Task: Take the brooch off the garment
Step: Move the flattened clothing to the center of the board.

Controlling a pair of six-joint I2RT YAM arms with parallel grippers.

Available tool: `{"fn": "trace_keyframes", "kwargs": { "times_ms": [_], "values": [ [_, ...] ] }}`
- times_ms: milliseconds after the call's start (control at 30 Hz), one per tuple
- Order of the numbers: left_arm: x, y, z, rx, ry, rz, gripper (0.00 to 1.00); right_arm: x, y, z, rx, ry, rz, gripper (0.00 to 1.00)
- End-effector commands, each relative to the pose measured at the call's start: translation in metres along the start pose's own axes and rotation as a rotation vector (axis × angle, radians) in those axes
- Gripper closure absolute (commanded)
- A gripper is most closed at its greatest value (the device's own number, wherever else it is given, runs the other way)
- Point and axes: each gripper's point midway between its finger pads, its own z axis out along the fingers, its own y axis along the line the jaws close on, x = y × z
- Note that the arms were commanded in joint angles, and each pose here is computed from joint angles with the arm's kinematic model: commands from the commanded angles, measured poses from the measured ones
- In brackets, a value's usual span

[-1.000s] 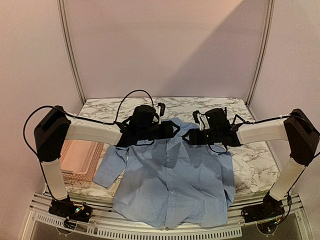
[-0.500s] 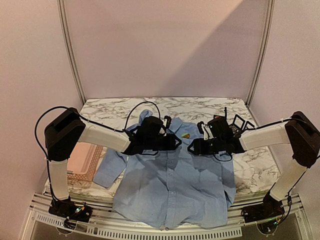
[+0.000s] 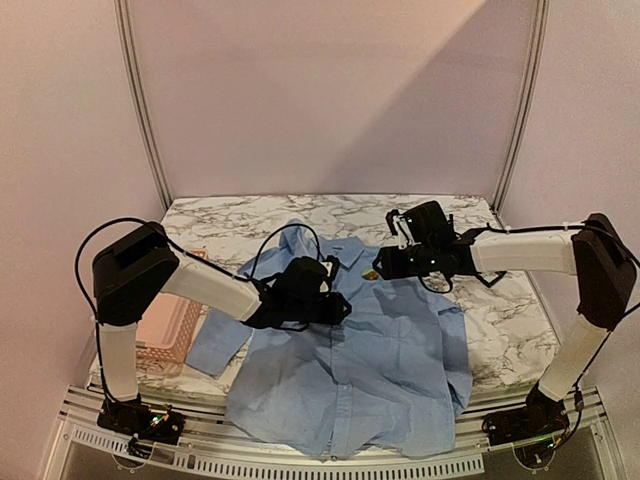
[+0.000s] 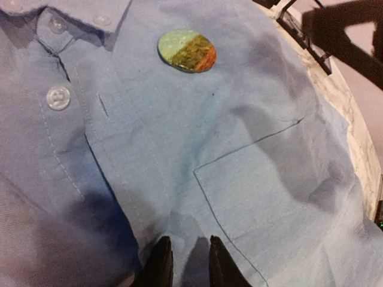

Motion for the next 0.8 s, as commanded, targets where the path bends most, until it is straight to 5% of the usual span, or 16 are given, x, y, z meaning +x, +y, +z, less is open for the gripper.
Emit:
{"fn": "trace_keyframes", "kwargs": {
  "times_ms": [0,767],
  "values": [
    [0.057,0.016,-0.006,-0.074,0.143,0.044,0.77,0.009,-0.007,0.024,0.051,0.067,-0.078,0.50],
    [0.061,0.009,-0.025,-0.089,0.153,0.084,0.78,0.034,-0.012,0.074,0.124,0.207,-0.232,0.43]
  ]
}}
